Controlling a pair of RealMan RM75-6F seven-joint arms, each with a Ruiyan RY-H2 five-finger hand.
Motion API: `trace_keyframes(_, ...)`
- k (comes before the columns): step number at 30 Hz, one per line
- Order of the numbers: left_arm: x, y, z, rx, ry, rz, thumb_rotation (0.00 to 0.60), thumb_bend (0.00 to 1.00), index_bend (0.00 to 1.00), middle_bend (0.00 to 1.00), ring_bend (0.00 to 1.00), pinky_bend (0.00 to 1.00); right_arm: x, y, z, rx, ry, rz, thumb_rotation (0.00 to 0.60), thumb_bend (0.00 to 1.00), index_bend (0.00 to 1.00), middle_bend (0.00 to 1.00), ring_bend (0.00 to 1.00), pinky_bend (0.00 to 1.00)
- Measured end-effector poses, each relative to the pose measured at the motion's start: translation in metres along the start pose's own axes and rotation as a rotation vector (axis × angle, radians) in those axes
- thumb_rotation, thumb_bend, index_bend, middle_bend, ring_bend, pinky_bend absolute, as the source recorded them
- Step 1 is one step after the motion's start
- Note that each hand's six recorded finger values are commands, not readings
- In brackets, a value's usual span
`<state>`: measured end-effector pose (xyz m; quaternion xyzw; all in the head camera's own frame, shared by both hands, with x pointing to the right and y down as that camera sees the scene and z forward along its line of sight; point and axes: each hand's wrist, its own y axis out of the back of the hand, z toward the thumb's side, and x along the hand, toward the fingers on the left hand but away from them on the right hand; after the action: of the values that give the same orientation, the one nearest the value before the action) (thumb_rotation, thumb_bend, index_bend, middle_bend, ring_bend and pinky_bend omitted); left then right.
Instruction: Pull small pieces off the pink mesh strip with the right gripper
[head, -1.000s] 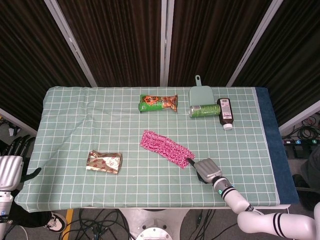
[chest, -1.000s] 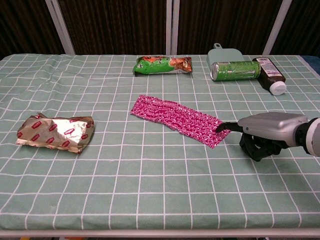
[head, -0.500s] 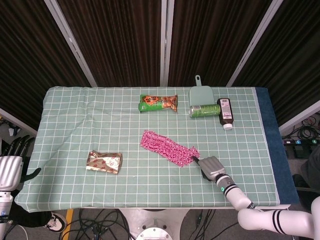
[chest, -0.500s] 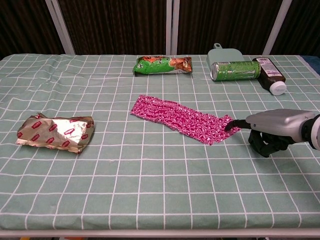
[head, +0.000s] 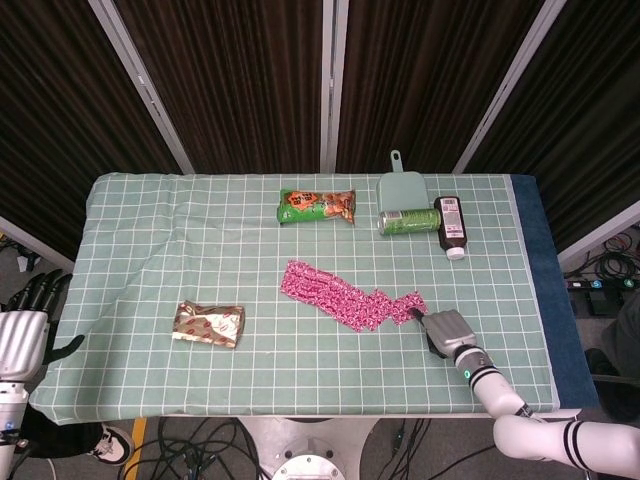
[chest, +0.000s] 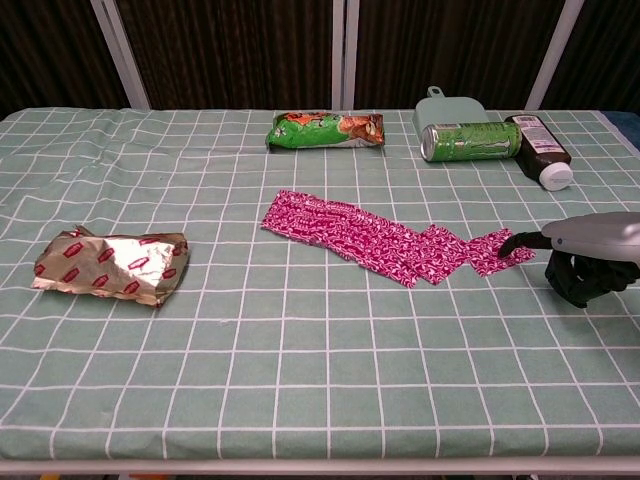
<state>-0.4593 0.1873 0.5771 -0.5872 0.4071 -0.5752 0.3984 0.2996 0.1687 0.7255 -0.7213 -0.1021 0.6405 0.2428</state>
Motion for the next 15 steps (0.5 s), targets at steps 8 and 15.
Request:
trace_keyframes(8,0.0,0.001,0.002,0.003,0.001,0.002,0.6,0.15,0.11,0.08,0.07,0.24,0.008,0.0,-0.029,-0.02,-0.057,0.001,0.6,1.0,0.13,0.95,0.9,0.82)
trace_keyframes(15,0.002,0.001,0.005,0.005,-0.003,0.001,0.6,0.15,0.11,0.08,0.07,0.24,0.017,0.0,-0.052,-0.039,-0.097,-0.001,0.6,1.0,0.14,0.95,0.9,0.81)
